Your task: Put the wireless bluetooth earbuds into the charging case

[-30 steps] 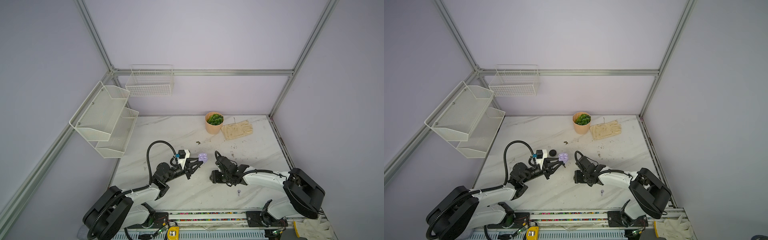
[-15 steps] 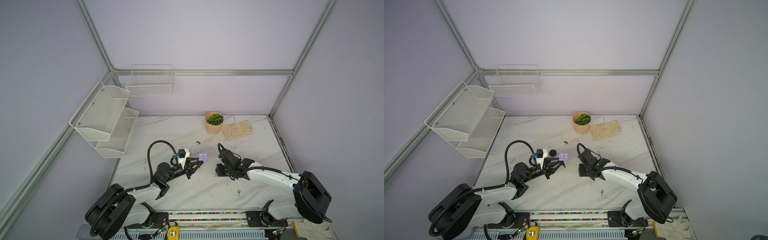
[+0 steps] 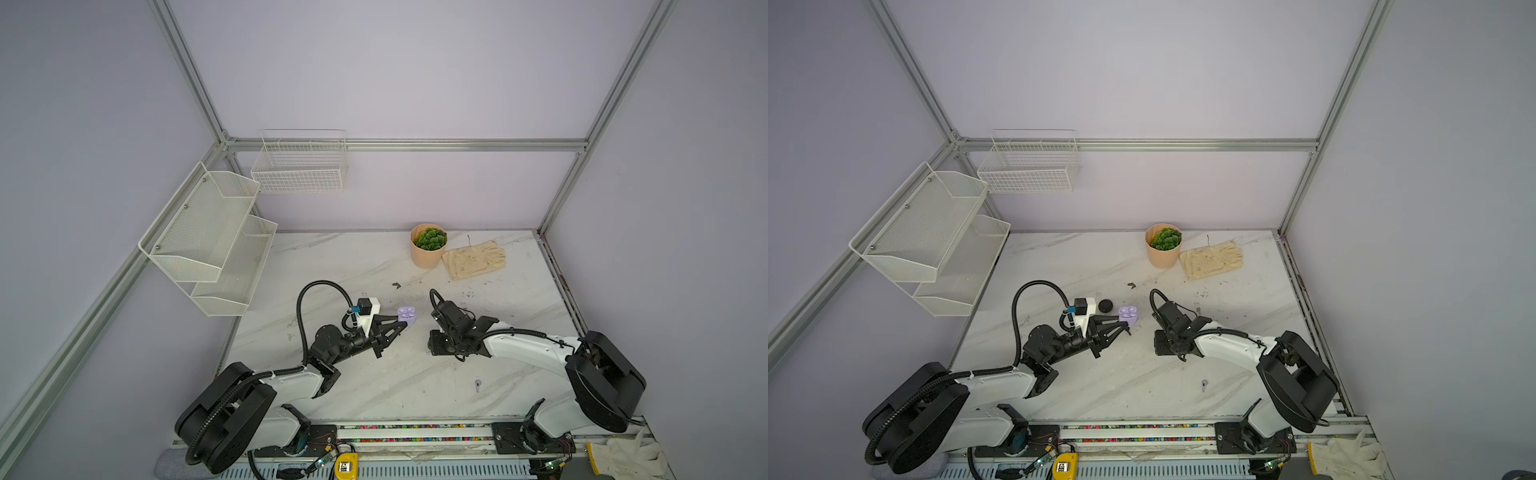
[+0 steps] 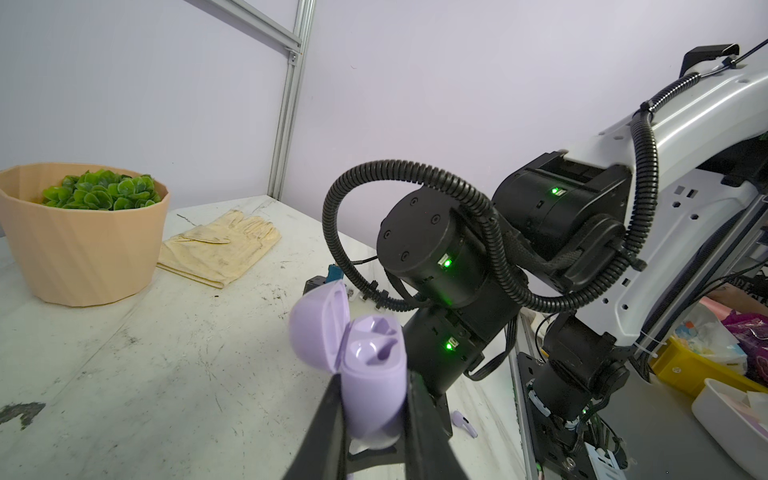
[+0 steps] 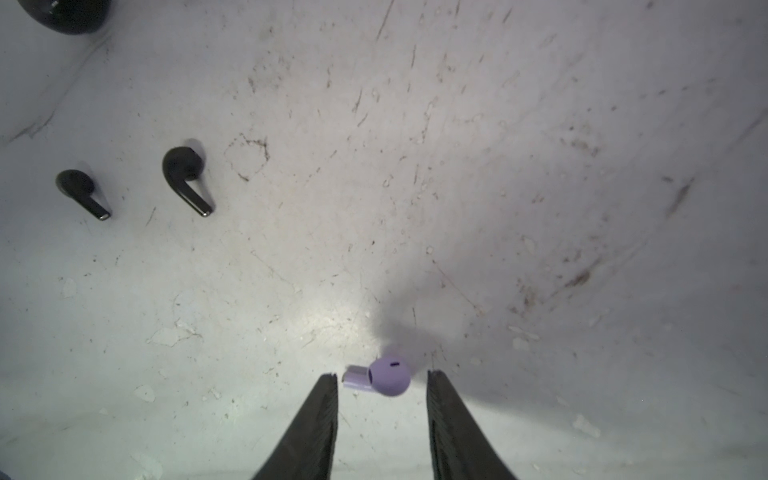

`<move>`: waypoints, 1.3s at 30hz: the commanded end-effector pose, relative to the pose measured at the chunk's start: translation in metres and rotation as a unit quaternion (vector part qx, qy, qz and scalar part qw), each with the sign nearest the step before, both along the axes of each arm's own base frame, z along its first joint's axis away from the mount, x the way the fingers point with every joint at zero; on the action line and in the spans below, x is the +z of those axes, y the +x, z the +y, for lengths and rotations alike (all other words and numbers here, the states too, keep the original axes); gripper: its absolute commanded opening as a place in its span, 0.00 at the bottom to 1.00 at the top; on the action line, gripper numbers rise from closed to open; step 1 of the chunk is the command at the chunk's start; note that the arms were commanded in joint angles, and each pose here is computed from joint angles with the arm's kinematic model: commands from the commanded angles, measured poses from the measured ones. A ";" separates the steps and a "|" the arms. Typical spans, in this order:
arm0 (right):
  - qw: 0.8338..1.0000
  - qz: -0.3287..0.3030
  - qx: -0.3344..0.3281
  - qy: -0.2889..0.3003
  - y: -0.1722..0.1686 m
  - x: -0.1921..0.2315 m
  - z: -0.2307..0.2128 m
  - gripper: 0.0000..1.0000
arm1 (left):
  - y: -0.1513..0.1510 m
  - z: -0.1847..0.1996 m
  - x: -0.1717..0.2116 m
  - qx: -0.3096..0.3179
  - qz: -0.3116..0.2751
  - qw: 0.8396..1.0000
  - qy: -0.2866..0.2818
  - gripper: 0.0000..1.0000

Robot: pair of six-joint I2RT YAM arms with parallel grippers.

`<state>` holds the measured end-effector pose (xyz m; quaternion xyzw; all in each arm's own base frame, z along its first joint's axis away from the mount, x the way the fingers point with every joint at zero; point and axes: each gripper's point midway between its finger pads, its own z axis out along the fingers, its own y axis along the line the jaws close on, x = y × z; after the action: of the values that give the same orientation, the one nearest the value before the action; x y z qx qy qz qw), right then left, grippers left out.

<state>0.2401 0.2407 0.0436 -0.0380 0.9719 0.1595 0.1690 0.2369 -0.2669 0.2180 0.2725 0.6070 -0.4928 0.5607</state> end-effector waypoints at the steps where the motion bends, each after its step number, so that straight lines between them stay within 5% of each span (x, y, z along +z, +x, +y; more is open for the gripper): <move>1: 1.000 0.011 -0.005 -0.006 -0.003 -0.010 -0.003 0.39 | -0.004 -0.001 0.026 -0.010 -0.040 0.999 -0.033 0.00; 39: 0.999 0.022 -0.023 -0.032 -0.002 -0.031 -0.011 0.27 | -0.006 -0.001 0.023 -0.011 -0.037 0.999 -0.031 0.00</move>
<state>0.2426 0.2421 0.0261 -0.0280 0.9732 0.1566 0.1658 0.2360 -0.2669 0.2246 0.2748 0.5938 -0.4959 0.5710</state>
